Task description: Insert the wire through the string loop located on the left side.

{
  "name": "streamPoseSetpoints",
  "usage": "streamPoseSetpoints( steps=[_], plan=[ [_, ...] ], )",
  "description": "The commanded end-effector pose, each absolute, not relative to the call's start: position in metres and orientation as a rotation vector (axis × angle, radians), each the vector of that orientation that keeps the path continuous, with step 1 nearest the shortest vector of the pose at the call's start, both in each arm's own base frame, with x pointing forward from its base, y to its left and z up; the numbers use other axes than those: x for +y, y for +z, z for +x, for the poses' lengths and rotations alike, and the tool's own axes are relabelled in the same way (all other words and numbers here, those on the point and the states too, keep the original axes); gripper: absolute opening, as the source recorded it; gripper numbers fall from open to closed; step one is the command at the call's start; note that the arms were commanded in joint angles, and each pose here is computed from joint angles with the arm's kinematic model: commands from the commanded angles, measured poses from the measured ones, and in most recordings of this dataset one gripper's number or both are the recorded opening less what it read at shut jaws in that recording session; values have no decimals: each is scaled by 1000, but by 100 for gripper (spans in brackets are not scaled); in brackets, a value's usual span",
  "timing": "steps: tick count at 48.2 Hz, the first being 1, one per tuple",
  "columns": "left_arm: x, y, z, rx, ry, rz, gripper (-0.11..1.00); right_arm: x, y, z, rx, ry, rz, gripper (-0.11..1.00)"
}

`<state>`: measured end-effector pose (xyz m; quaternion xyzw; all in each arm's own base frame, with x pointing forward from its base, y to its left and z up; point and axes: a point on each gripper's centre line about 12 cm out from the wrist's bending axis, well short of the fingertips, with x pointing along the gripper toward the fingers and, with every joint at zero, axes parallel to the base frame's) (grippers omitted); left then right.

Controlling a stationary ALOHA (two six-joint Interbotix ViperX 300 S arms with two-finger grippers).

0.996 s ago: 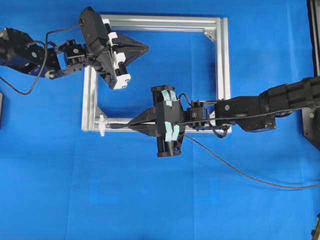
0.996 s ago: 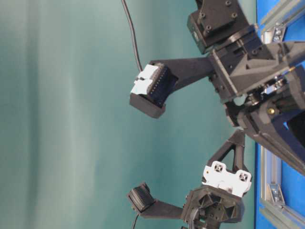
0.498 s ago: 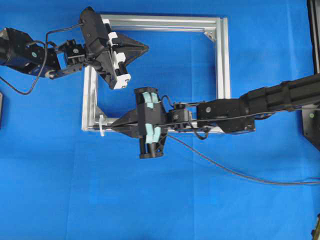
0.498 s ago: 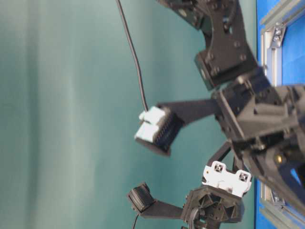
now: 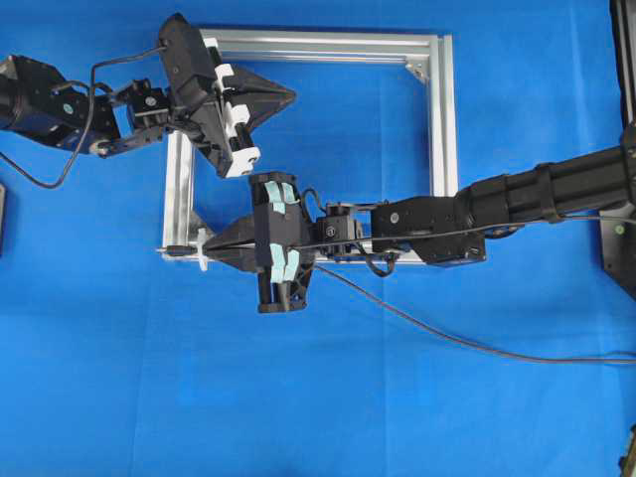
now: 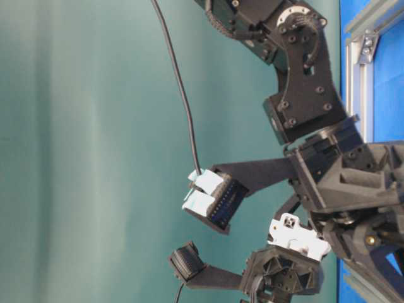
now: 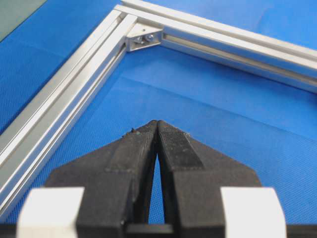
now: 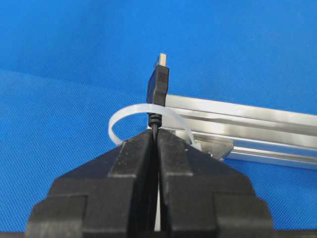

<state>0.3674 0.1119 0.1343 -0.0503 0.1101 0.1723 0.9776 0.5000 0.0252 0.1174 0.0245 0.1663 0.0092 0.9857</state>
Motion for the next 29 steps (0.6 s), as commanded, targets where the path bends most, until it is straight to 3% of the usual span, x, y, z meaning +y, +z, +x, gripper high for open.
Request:
streamPoseSetpoints(
  steps=[1, 14, 29],
  plan=[
    [112, 151, 371, 171, 342, -95, 0, 23, 135, 505, 291, 16, 51, -1],
    [110, 150, 364, 182, 343, -98, 0, 22, 134, 504, 294, 14, 51, -1],
    [99, 161, 311, 183, 353, -97, 0, 22, 133, 503, 297, 13, 51, -1]
  ],
)
